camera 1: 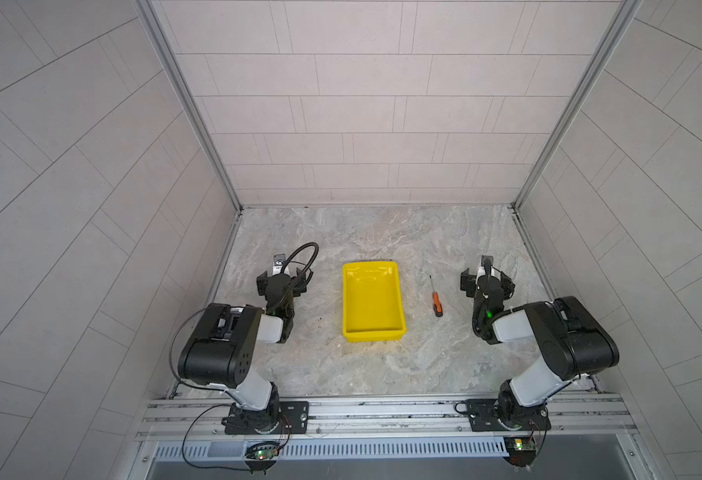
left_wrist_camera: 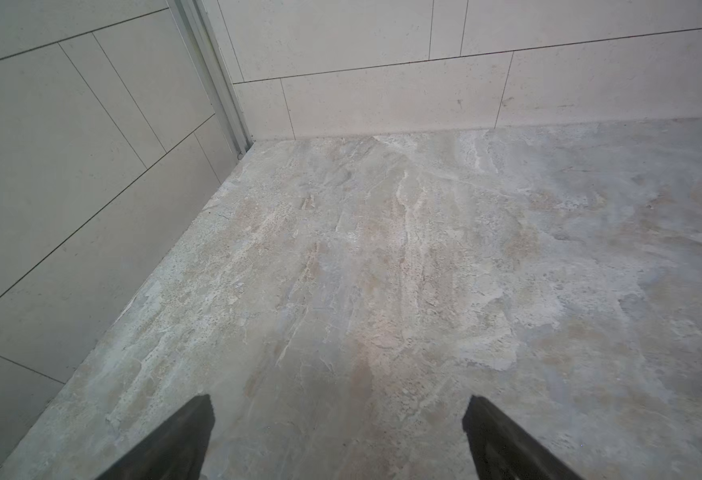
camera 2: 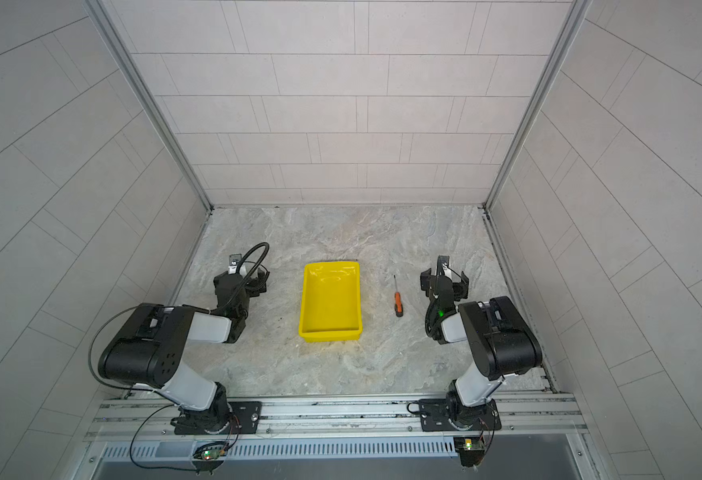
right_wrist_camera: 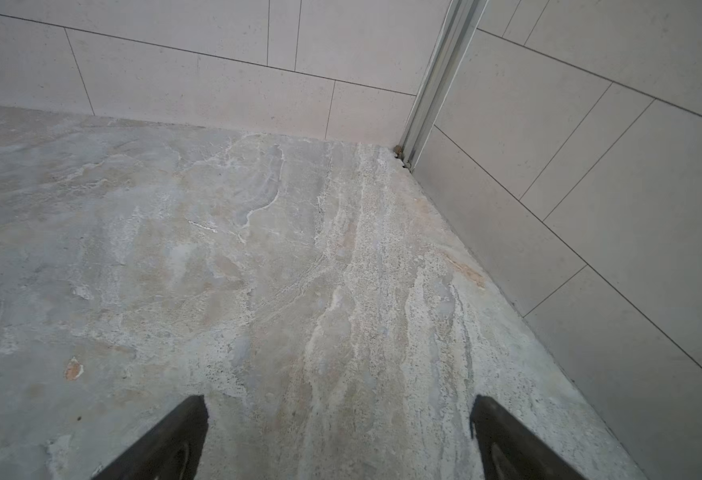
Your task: Put the screwdriver in the bin
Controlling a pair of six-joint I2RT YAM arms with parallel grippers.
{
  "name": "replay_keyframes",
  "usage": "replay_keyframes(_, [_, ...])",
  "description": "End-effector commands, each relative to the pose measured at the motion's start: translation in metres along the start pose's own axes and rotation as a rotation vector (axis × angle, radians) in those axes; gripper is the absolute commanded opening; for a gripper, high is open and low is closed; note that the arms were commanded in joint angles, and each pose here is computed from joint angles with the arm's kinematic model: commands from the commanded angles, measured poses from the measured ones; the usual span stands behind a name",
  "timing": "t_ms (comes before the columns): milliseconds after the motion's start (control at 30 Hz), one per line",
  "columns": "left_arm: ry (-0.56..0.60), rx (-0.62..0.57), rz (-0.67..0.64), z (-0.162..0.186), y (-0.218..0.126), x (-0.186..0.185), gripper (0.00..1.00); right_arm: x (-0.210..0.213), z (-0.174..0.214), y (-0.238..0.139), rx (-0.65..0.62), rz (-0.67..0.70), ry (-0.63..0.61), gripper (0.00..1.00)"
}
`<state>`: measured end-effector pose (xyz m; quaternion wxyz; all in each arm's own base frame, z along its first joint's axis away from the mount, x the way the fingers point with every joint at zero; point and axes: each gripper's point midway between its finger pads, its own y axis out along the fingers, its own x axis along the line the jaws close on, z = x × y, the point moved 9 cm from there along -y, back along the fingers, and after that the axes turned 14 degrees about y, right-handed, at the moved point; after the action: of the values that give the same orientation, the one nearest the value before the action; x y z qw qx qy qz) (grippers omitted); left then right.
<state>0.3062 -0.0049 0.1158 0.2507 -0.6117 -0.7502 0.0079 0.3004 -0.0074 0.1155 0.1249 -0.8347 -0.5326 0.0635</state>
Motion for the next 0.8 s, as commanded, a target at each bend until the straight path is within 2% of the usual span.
replay_keyframes(0, [-0.003,-0.017,-0.012,-0.0024,0.0008,0.0019,1.00,0.0004,-0.0065,-0.0003,-0.019,-0.002,0.004,0.99])
replay_keyframes(767, [-0.021,-0.006,0.031,-0.0033,0.0057,0.0051,1.00,-0.0015,-0.0067,0.0013,-0.011,-0.027,0.009,0.99])
